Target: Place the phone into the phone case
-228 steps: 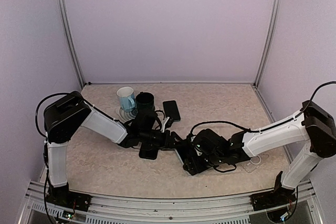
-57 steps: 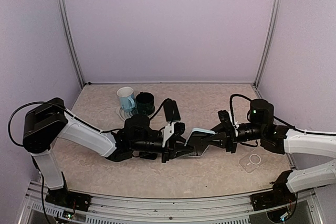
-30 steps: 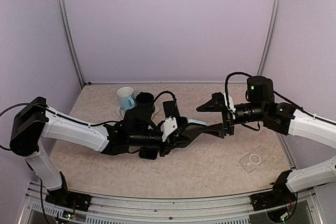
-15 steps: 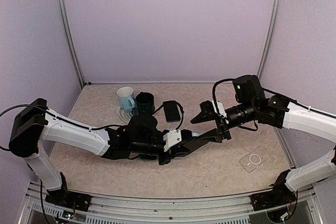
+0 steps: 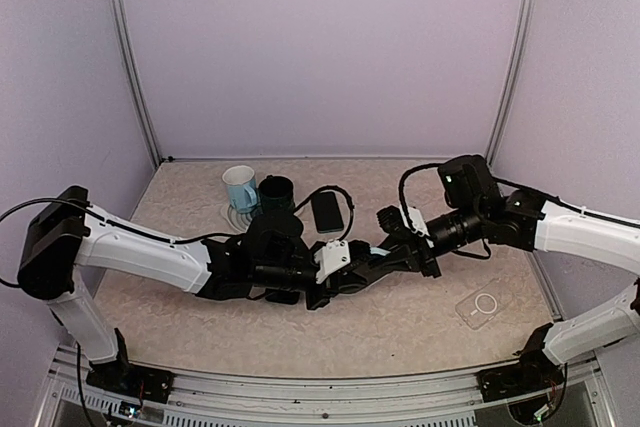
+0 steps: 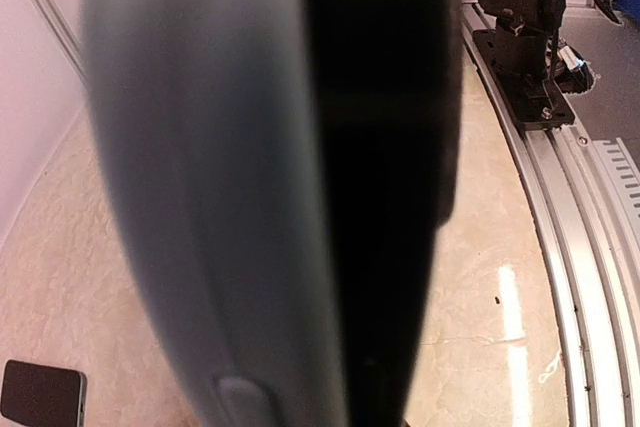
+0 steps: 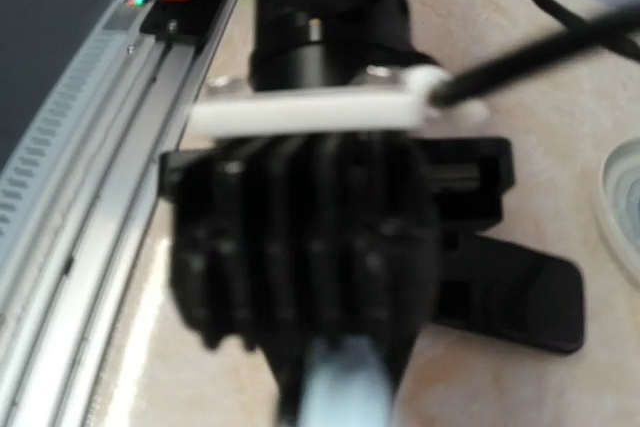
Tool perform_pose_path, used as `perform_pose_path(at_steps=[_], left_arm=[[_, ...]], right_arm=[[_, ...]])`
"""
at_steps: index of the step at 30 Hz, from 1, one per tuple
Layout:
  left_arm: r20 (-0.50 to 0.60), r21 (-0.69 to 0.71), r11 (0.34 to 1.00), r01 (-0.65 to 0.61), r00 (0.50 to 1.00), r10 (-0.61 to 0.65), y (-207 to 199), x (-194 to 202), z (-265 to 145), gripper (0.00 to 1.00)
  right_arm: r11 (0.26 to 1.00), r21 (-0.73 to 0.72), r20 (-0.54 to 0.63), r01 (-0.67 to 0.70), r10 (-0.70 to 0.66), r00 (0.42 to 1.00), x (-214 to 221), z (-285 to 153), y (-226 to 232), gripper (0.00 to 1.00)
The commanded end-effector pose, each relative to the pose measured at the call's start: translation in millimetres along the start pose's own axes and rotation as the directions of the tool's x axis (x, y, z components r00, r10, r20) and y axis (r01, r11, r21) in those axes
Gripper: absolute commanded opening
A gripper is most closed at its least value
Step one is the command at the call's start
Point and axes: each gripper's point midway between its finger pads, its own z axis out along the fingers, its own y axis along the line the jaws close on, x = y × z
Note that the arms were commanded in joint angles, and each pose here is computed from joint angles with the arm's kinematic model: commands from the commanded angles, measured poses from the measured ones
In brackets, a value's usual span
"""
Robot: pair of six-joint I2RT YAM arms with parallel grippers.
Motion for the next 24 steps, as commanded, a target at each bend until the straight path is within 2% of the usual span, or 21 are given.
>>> perform_pose_path(at_steps=[1, 8, 9, 11, 12, 14, 16, 17, 18, 20, 21, 23, 24], left_arm=[[0.093, -0.01, 1.0, -0.03, 0.995, 0.03, 5, -32, 0, 0.0], [0.11, 0.018, 0.999, 0.029, 0.993, -0.031, -1, -30, -1, 0.0], [0.122, 0.014, 0.999, 0.039, 0.992, -0.04, 0, -32, -4, 0.08], [0.153, -0.015, 0.998, 0.058, 0.987, -0.055, 4, -36, -11, 0.32], [0.17, -0.023, 0.998, 0.064, 0.984, -0.059, 6, -37, -15, 0.39], [0.195, -0.029, 0.997, 0.077, 0.978, -0.07, 8, -42, -21, 0.43], [0.214, -0.015, 0.996, 0.086, 0.974, -0.08, 6, -48, -25, 0.42], [0.217, -0.002, 0.996, 0.089, 0.972, -0.087, 4, -49, -25, 0.36], [0.216, 0.013, 0.996, 0.089, 0.972, -0.09, 2, -47, -23, 0.28], [0.205, 0.025, 0.995, 0.098, 0.974, -0.101, 0, -42, -18, 0.05], [0.195, 0.024, 0.994, 0.109, 0.974, -0.112, 0, -40, -16, 0.0], [0.182, 0.018, 0.992, 0.127, 0.975, -0.128, 2, -34, -10, 0.0], [0.188, 0.009, 0.992, 0.13, 0.974, -0.129, 3, -34, -11, 0.0]], right_arm=[[0.999, 0.032, 0.038, 0.006, -0.008, 0.999, -16, -6, -4, 0.0], [0.996, 0.087, 0.035, 0.003, -0.006, 0.999, -13, -10, -7, 0.0], [0.997, 0.082, 0.035, 0.004, -0.007, 0.999, -14, -11, -6, 0.0], [0.997, 0.076, 0.038, 0.017, -0.02, 0.999, -16, -12, -5, 0.0], [0.997, 0.075, 0.044, 0.025, -0.028, 0.999, -18, -13, -4, 0.0], [0.997, 0.069, 0.054, 0.041, -0.044, 0.998, -21, -15, -2, 0.0], [0.997, 0.061, 0.067, 0.051, -0.055, 0.996, -25, -17, 1, 0.0], [0.997, 0.056, 0.07, 0.053, -0.057, 0.996, -26, -17, 2, 0.0], [0.997, 0.053, 0.072, 0.056, -0.06, 0.996, -27, -18, 3, 0.0], [0.997, 0.057, 0.07, 0.054, -0.058, 0.996, -27, -19, 3, 0.0], [0.997, 0.059, 0.073, 0.053, -0.057, 0.996, -28, -20, 3, 0.0], [0.997, 0.063, 0.089, 0.044, -0.05, 0.995, -30, -19, 2, 0.0], [0.997, 0.073, 0.094, 0.032, -0.039, 0.995, -28, -19, 1, 0.04]])
